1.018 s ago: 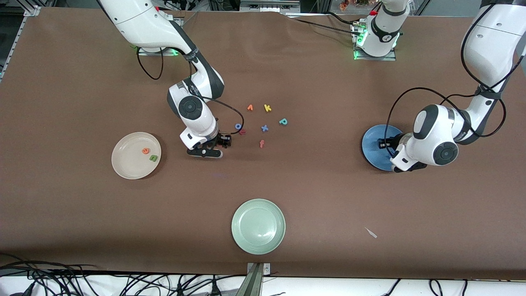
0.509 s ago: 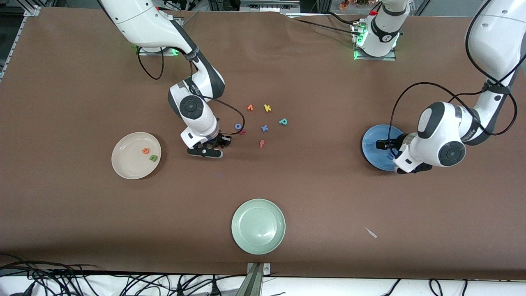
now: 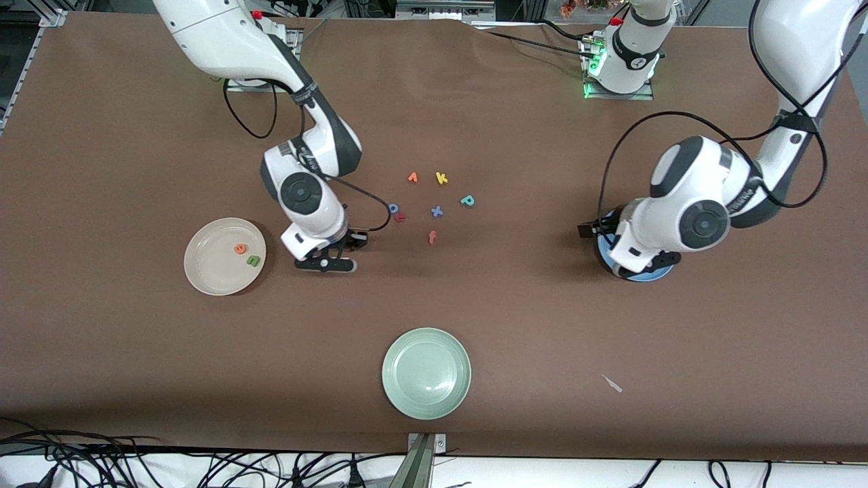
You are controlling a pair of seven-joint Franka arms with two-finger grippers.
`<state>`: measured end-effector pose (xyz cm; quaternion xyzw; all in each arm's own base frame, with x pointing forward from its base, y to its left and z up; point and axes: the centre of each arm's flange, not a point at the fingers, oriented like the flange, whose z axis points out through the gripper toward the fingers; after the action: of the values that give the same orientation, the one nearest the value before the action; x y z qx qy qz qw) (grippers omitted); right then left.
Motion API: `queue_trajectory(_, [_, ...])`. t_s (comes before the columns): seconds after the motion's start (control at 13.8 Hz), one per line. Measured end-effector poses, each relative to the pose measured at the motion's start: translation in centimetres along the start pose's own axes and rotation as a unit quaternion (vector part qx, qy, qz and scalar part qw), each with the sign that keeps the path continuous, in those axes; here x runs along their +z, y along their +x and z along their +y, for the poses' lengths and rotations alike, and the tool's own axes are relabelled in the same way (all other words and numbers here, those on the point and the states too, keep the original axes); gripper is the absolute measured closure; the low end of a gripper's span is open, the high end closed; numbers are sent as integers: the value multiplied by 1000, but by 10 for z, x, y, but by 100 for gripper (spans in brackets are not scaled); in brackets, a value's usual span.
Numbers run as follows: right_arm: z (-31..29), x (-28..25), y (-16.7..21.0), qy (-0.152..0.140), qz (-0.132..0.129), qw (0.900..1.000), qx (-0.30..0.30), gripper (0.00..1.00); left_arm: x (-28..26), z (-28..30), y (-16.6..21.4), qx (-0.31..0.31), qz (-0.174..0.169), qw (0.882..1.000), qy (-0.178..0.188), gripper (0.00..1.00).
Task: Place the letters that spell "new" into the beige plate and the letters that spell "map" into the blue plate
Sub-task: 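Place the pink w on the white plate while the left gripper withdraws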
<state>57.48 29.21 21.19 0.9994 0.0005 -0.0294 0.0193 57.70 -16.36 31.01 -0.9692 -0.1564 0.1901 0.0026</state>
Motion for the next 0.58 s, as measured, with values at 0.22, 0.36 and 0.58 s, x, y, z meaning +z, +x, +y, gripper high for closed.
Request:
queue_trajectory(0.22, [62, -8, 22, -28, -17, 998, -53, 73, 0, 55, -45, 8, 5, 1000, 5, 0])
queue_trajectory(0.36, [99, -12, 32, -43, -27, 996, -79, 73, 9, 91, -75, 32, 9, 999, 14, 0])
queue_trajectory(0.58, [147, -15, 42, -59, -44, 991, -111, 73, 29, 130, -106, 69, 9, 997, 16, 0])
